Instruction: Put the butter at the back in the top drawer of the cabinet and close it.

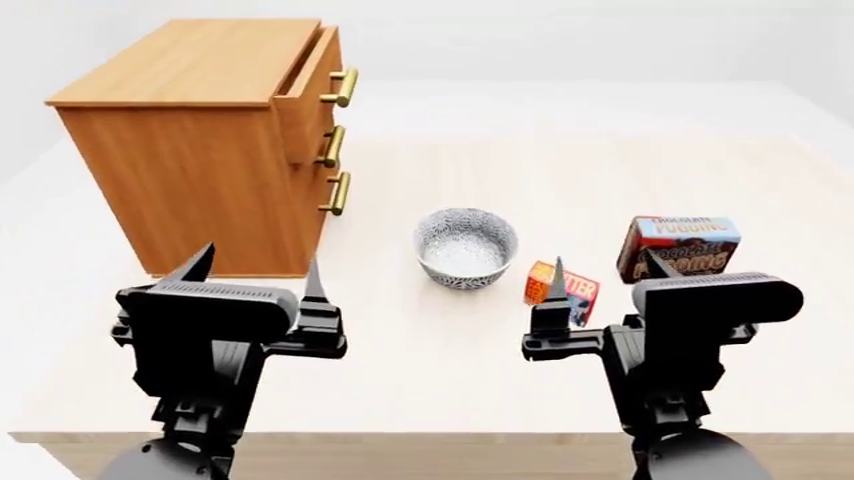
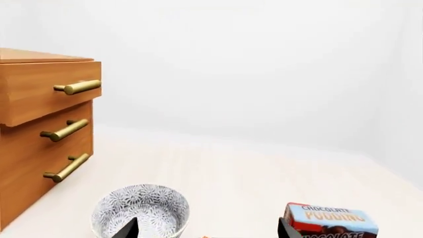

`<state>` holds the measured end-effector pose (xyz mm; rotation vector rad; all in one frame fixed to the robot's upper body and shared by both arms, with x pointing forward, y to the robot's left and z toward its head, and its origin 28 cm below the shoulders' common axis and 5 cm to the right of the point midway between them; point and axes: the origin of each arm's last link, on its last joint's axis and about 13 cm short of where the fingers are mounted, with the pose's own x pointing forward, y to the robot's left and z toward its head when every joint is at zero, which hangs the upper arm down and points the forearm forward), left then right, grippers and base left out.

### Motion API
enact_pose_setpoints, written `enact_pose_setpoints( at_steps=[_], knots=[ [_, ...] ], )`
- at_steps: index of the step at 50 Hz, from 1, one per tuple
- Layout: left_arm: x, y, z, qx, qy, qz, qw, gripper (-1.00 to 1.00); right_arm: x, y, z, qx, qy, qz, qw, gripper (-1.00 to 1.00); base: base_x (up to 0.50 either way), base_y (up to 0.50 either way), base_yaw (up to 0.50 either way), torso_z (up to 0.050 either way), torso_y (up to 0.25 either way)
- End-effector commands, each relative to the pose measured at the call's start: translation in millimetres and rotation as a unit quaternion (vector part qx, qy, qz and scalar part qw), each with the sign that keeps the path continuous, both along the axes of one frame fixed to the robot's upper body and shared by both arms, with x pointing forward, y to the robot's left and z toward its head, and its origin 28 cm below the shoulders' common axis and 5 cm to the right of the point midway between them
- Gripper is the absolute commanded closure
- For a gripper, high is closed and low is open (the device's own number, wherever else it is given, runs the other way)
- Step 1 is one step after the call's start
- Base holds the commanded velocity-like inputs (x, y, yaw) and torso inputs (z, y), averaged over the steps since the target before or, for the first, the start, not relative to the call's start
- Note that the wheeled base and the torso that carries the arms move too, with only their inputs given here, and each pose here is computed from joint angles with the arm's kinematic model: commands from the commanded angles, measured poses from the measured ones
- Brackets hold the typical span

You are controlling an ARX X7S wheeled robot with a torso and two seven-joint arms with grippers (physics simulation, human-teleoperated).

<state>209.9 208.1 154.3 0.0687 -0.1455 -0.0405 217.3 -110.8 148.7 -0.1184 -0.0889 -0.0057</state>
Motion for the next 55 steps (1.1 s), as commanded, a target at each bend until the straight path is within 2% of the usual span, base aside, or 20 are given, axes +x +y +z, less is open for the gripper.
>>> enact_pose_setpoints(
  at_steps=[1, 35, 49, 55],
  knots=[
    [-7.0, 1.3, 2.7, -0.005, -0.023, 0.004, 1.000, -1.00, -10.8, 1.3, 4.4, 0.003, -0.037, 0.001, 0.999, -1.00, 0.50, -0.02, 0.00, 0.000, 0.000],
    [-10.5, 1.0, 1.0, -0.002, -0.027, 0.004, 1.000, -1.00, -15.6, -0.1, 5.2, 0.012, -0.056, -0.009, 0.998, -1.00, 0.50, 0.00, 0.00, 0.000, 0.000],
    [-10.9, 0.9, 0.1, -0.005, -0.023, 0.000, 1.000, -1.00, -18.4, -1.5, 4.0, 0.016, -0.055, -0.022, 0.998, -1.00, 0.02, 0.00, 0.00, 0.000, 0.000],
    [-16.4, 0.3, 3.1, -0.008, -0.022, -0.025, 0.999, -1.00, -22.5, -2.7, 3.6, 0.017, -0.057, -0.023, 0.998, -1.00, 0.00, 0.00, 0.00, 0.000, 0.000]
  ],
)
